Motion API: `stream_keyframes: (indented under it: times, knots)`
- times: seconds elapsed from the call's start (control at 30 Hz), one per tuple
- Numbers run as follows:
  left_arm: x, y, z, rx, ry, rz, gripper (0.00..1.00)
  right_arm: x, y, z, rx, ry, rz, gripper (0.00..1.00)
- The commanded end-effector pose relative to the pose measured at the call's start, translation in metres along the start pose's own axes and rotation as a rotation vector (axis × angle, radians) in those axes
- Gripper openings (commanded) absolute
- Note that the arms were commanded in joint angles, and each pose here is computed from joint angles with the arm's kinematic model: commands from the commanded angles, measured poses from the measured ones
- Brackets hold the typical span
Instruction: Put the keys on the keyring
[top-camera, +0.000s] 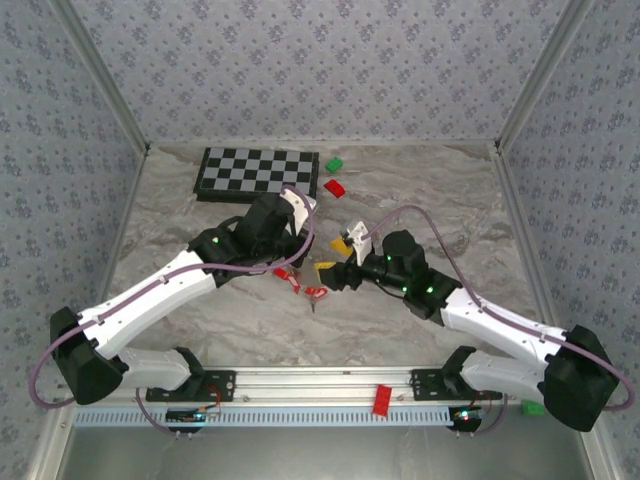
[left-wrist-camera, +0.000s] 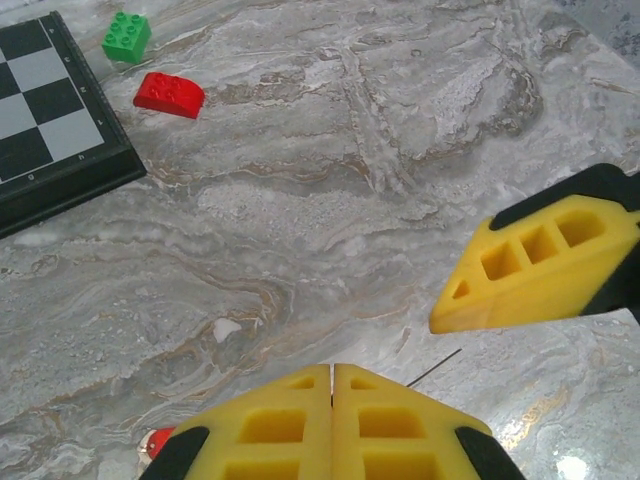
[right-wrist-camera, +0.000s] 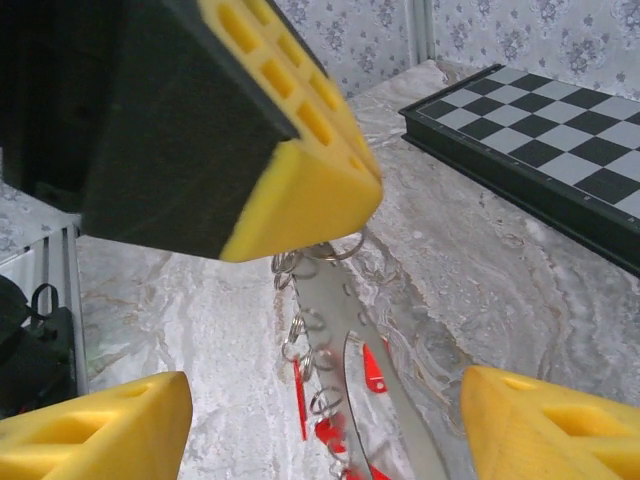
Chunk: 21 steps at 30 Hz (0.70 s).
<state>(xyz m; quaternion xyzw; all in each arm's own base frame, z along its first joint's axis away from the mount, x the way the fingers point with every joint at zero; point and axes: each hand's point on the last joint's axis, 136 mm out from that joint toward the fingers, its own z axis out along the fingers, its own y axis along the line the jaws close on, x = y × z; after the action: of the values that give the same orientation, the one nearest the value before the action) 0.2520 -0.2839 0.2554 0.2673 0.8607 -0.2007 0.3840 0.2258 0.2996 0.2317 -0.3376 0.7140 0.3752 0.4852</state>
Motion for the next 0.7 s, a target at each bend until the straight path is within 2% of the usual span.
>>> stream_keyframes:
  times: [0.0,0.23,0.53,0.67]
  knots:
    - [-0.02,-0.007,-0.013,0.038,-0.051,-0.018,0.0,-0.017,-0.001,0.003,0.006,-0.039,-0.045,0.69]
    - [-0.017,-0.013,-0.015,0.071,-0.041,-0.004,0.0,-0.011,0.0,0.009,-0.024,-0.019,-0.049,0.62]
    - [-0.021,-0.02,-0.017,0.117,-0.054,-0.001,0.0,-0.033,0.008,-0.007,-0.263,-0.097,0.108,0.5]
    - [-0.027,-0.025,-0.017,0.144,-0.064,-0.018,0.0,-0.036,0.01,-0.005,-0.283,-0.101,0.109,0.49]
